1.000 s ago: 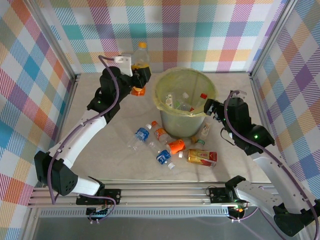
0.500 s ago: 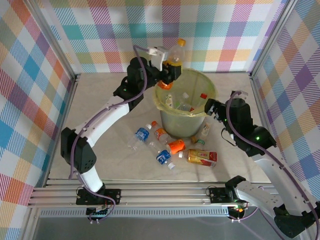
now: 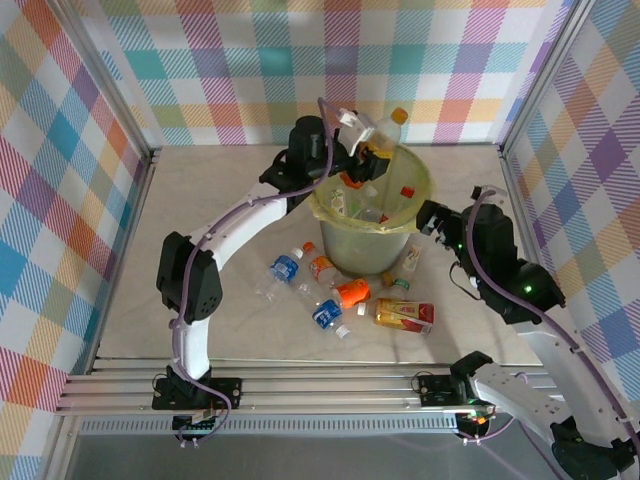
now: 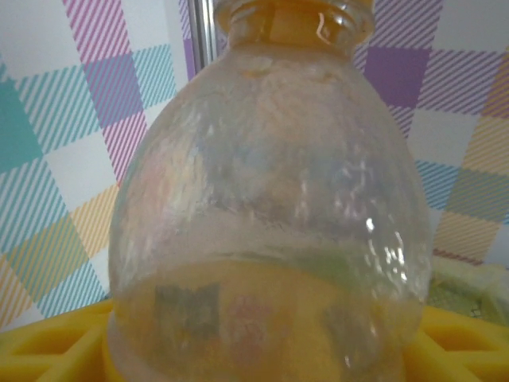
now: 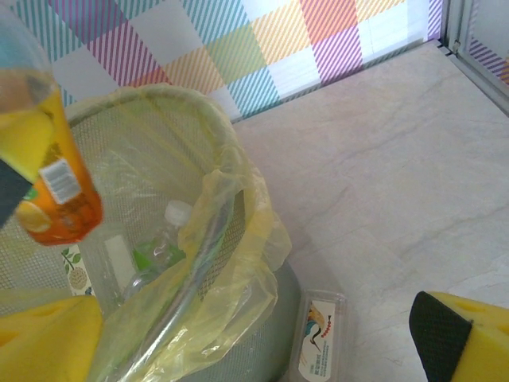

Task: Put the plastic bottles in the bin

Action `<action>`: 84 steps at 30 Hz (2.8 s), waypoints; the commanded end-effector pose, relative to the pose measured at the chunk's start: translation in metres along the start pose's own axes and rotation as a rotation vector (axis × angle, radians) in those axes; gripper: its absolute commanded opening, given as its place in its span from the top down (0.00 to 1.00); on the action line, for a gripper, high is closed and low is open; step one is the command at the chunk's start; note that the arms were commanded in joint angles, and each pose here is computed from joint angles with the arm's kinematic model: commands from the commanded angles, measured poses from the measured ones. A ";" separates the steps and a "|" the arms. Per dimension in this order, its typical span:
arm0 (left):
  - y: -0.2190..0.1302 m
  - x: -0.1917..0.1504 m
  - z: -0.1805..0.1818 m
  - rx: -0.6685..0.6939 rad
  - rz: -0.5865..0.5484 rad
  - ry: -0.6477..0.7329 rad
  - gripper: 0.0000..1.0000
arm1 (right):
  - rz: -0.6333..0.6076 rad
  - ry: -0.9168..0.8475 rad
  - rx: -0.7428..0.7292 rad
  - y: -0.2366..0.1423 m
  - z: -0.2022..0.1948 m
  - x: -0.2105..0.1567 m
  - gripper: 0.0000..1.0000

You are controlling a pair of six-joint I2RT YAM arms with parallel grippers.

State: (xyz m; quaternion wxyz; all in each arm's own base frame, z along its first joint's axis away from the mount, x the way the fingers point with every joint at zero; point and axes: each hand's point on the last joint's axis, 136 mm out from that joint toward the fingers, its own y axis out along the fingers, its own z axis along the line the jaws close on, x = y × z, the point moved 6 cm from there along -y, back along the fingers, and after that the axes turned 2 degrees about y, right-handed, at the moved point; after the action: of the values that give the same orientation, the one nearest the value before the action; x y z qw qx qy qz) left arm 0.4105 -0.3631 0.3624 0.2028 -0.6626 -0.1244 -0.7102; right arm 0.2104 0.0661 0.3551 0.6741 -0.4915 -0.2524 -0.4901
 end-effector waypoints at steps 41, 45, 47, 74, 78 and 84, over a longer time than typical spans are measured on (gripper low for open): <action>-0.124 0.081 -0.017 0.434 -0.110 -0.014 0.04 | 0.247 0.169 -0.207 -0.007 -0.058 -0.045 0.00; -0.151 0.072 -0.014 0.562 -0.122 -0.075 0.00 | 0.388 0.278 -0.132 0.019 -0.064 -0.068 0.00; -0.163 0.066 -0.014 0.613 -0.128 -0.096 0.00 | 0.431 0.336 -0.088 0.034 -0.068 -0.079 0.00; -0.260 -0.073 0.029 1.288 -0.030 -0.620 0.00 | 0.600 0.320 -0.063 0.128 -0.090 -0.150 0.00; -0.267 -0.083 0.033 1.324 -0.022 -0.657 0.00 | 0.628 0.304 -0.060 0.138 -0.085 -0.156 0.00; -0.272 -0.090 0.037 1.344 -0.003 -0.678 0.00 | 0.662 0.281 -0.093 0.152 -0.081 -0.164 0.00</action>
State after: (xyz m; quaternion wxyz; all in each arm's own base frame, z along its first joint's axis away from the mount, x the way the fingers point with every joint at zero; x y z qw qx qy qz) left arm 0.3270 -0.1023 0.3061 0.5105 -0.5828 -0.5776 -0.2571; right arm 0.2584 0.0619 0.1154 0.7994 -0.5096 0.0643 -0.3116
